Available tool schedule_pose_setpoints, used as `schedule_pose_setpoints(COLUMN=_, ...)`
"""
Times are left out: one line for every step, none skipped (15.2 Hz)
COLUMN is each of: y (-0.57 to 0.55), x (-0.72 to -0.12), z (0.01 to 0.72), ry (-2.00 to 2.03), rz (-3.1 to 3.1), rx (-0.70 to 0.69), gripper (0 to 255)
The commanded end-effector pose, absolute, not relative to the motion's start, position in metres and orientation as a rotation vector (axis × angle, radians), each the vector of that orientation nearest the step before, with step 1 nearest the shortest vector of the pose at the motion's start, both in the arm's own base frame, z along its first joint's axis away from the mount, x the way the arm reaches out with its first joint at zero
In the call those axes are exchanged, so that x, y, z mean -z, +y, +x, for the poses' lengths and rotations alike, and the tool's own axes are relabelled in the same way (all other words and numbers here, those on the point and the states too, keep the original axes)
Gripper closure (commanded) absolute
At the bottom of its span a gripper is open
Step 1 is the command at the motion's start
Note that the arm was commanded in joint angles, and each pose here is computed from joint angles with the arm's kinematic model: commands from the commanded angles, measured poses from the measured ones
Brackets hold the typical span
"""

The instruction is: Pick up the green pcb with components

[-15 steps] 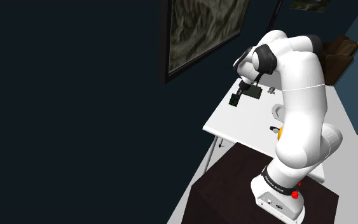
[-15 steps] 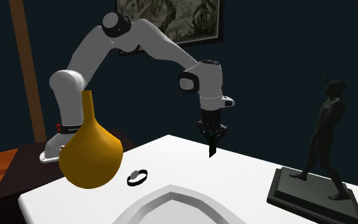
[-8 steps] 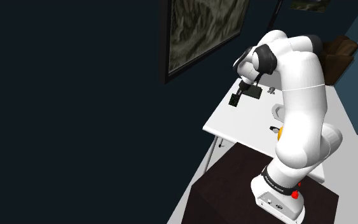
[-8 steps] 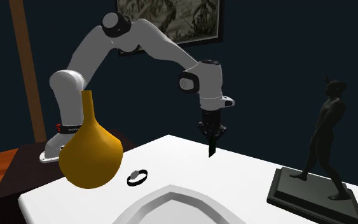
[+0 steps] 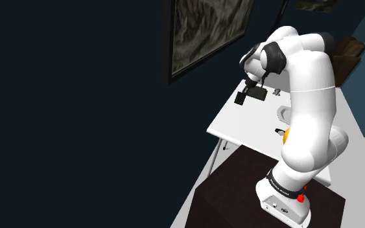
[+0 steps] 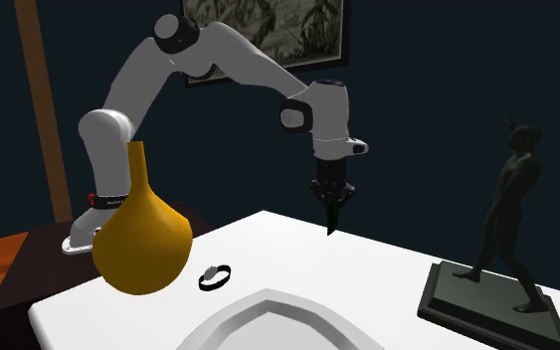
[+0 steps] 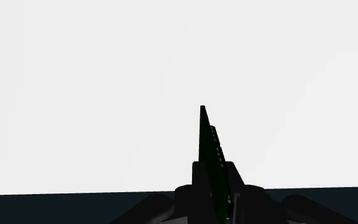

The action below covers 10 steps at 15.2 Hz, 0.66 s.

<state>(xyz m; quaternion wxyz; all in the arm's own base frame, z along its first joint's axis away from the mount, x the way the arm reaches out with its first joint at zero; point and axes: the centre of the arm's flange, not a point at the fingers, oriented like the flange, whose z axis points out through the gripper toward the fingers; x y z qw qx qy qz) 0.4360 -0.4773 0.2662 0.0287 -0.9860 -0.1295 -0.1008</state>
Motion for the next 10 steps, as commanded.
schedule_pose_setpoints(y=-0.477, x=-0.276, z=0.436, ry=-0.399, rz=-3.042, rx=0.311, gripper=255)
schedule_pose_setpoints(y=-0.477, x=-0.281, z=0.436, ry=-0.399, rz=-3.042, rx=0.311, gripper=255)
schedule_pose_setpoints(y=-0.477, x=-0.287, z=0.436, ry=-0.399, rz=-3.042, rx=0.311, gripper=255)
schedule_pose_setpoints(y=-0.477, x=-0.292, z=0.436, ry=-0.399, rz=-3.042, rx=0.311, gripper=255)
schedule_pose_setpoints(y=-0.477, x=-0.297, z=0.436, ry=-0.399, rz=-3.042, rx=0.311, gripper=255)
schedule_pose_setpoints(y=-0.477, x=-0.303, z=0.436, ry=-0.399, rz=-3.042, rx=0.311, gripper=255)
schedule_pose_setpoints(y=-0.477, x=-0.308, z=0.436, ry=-0.399, rz=-3.042, rx=0.311, gripper=255)
schedule_pose_setpoints(y=-0.477, x=-0.313, z=0.436, ry=-0.399, rz=-3.042, rx=0.311, gripper=255)
schedule_pose_setpoints(y=-0.477, x=-0.314, z=0.435, ry=-0.399, rz=-3.042, rx=0.311, gripper=255)
schedule_pose_setpoints(y=-0.477, x=-0.314, z=0.436, ry=-0.399, rz=-3.042, rx=0.311, gripper=255)
